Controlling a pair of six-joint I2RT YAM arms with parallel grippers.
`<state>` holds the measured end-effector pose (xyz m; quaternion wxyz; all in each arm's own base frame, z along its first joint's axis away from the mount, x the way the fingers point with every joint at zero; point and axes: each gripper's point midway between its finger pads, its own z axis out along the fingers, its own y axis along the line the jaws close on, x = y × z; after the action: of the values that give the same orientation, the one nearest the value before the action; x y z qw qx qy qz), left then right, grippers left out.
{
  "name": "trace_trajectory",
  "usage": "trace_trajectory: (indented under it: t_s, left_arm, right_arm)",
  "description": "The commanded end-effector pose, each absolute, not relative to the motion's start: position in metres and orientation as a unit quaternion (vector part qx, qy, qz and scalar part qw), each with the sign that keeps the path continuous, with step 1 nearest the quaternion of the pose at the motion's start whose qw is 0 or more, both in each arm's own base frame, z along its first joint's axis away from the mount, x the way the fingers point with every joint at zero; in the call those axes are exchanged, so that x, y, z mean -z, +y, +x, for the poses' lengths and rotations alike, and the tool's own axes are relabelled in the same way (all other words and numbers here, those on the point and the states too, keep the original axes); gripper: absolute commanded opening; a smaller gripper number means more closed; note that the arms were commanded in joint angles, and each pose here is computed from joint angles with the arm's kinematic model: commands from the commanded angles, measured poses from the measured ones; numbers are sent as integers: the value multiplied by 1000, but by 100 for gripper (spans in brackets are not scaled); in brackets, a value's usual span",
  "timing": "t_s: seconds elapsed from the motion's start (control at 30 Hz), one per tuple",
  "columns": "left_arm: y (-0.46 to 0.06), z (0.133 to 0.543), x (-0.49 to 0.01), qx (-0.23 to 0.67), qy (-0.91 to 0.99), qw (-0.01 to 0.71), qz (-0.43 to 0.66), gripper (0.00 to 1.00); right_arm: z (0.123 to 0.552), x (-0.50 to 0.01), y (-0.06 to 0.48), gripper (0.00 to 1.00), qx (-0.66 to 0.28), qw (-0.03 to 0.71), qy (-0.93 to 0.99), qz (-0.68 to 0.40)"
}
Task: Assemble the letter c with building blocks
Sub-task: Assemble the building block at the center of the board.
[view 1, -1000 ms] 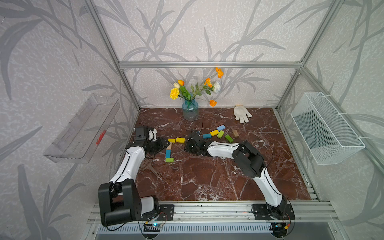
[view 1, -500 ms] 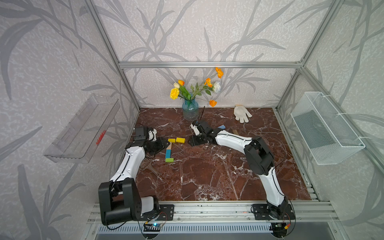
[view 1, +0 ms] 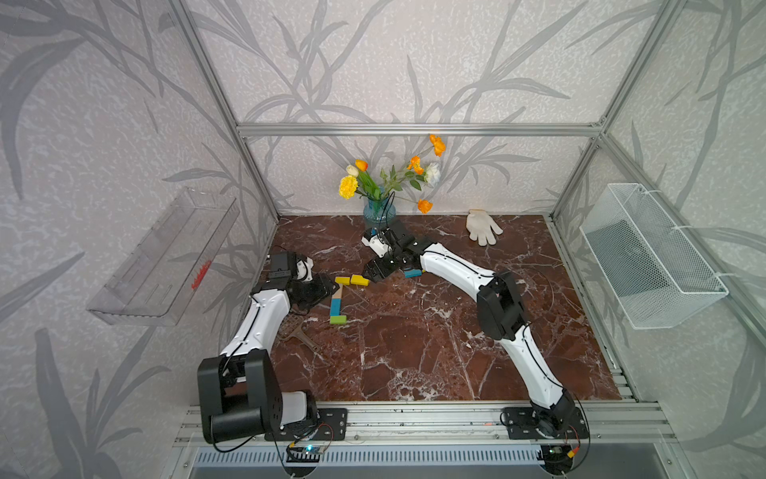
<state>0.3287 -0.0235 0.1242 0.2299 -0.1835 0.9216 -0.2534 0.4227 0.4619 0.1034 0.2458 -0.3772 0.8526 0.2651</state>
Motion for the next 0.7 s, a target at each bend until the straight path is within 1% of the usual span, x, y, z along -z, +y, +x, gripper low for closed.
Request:
trace_trajectory:
  t_s: [0.0, 0.2, 0.4, 0.57, 0.63, 0.67]
  left_arm:
    - [-21, 333, -130, 254, 922, 233, -179, 58]
    - [-22, 334, -125, 260, 922, 220, -182, 58]
    - [-23, 333, -125, 264, 921, 219, -182, 58]
    - [-25, 334, -125, 271, 920, 219, -182, 58]
    - [-25, 334, -125, 273, 919, 218, -182, 58]
    - [-25, 334, -126, 273, 919, 218, -182, 58]
  right_arm:
    - [417, -88, 454, 91, -228, 218, 853, -416]
    - [423, -80, 454, 91, -222, 219, 840, -444]
    - [425, -76, 457, 83, -233, 225, 819, -474]
    - [424, -77, 460, 81, -237, 234, 795, -507]
    - [425, -78, 463, 78, -240, 240, 788, -513]
    - [426, -78, 465, 75, -242, 243, 785, -517]
